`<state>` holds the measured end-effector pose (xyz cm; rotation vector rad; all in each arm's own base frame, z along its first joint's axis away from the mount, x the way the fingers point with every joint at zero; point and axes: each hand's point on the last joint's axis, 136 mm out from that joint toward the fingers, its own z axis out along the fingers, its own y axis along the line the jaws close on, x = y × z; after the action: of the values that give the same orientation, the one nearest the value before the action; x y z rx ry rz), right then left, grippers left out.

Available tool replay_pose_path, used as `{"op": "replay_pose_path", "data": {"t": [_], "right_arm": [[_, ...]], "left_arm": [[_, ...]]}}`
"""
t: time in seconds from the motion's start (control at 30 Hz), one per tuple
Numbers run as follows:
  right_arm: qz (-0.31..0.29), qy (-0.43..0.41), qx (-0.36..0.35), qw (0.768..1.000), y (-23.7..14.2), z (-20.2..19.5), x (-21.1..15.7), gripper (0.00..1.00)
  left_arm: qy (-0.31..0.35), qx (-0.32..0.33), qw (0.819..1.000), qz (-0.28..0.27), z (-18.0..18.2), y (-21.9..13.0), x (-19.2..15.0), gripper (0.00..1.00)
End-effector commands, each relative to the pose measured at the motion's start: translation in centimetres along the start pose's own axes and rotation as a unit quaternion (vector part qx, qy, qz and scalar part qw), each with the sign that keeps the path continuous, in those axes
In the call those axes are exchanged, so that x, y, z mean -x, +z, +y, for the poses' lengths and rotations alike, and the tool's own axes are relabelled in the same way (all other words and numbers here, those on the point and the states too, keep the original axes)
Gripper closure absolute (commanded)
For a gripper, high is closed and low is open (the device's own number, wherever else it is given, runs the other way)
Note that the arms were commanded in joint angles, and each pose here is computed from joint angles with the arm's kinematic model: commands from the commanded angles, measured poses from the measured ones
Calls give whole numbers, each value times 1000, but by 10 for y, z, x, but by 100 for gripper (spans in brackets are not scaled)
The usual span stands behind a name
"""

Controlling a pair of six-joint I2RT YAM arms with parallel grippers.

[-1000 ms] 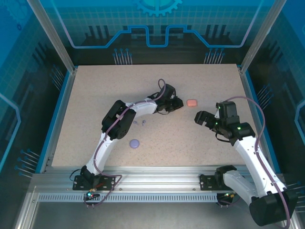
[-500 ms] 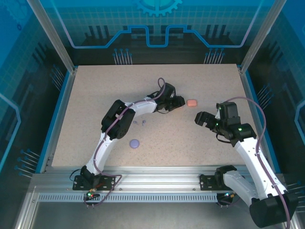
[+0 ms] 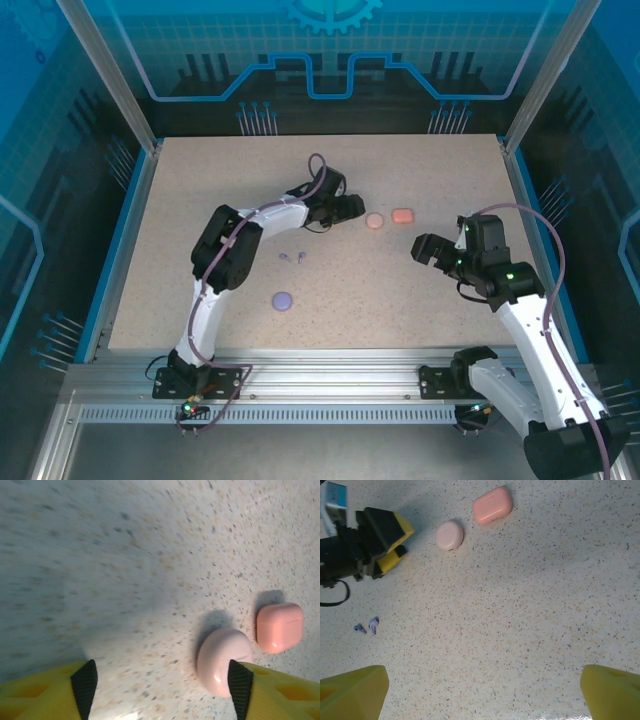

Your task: Insert the wireless bluetooth earbuds into the charging case

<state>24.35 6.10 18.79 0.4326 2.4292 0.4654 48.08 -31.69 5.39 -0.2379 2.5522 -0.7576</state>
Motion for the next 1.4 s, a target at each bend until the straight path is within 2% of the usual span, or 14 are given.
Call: {"op": "replay_pose_path", "data": {"t": [0.0, 0.27, 0.33, 0.6, 0.83, 1.03, 1.37], "right_arm": [[1, -4, 3, 1000, -5, 0, 0, 1], [20, -2, -7, 1000, 10, -9, -11, 1], [27, 1, -7, 1000, 16, -10, -14, 1], [53, 1, -8, 999, 38, -9, -23, 0], [78, -15, -35, 996, 60, -3, -33, 0], [95, -53, -49, 993, 76, 19, -41, 0], [113, -115, -77, 984, 96, 65, -49, 0]], "left_arm": [[62, 2, 997, -48, -17, -50, 25, 19], [155, 20, 982, -109, -28, -124, 43, 9], [168, 22, 977, -128, -28, -141, 44, 1], [210, 25, 959, -191, -25, -206, 42, 1], [220, 38, 948, -227, -8, -235, 32, 1], [222, 52, 942, -246, 6, -246, 26, 1], [171, 52, 942, -282, 36, -270, 27, 1]]}}
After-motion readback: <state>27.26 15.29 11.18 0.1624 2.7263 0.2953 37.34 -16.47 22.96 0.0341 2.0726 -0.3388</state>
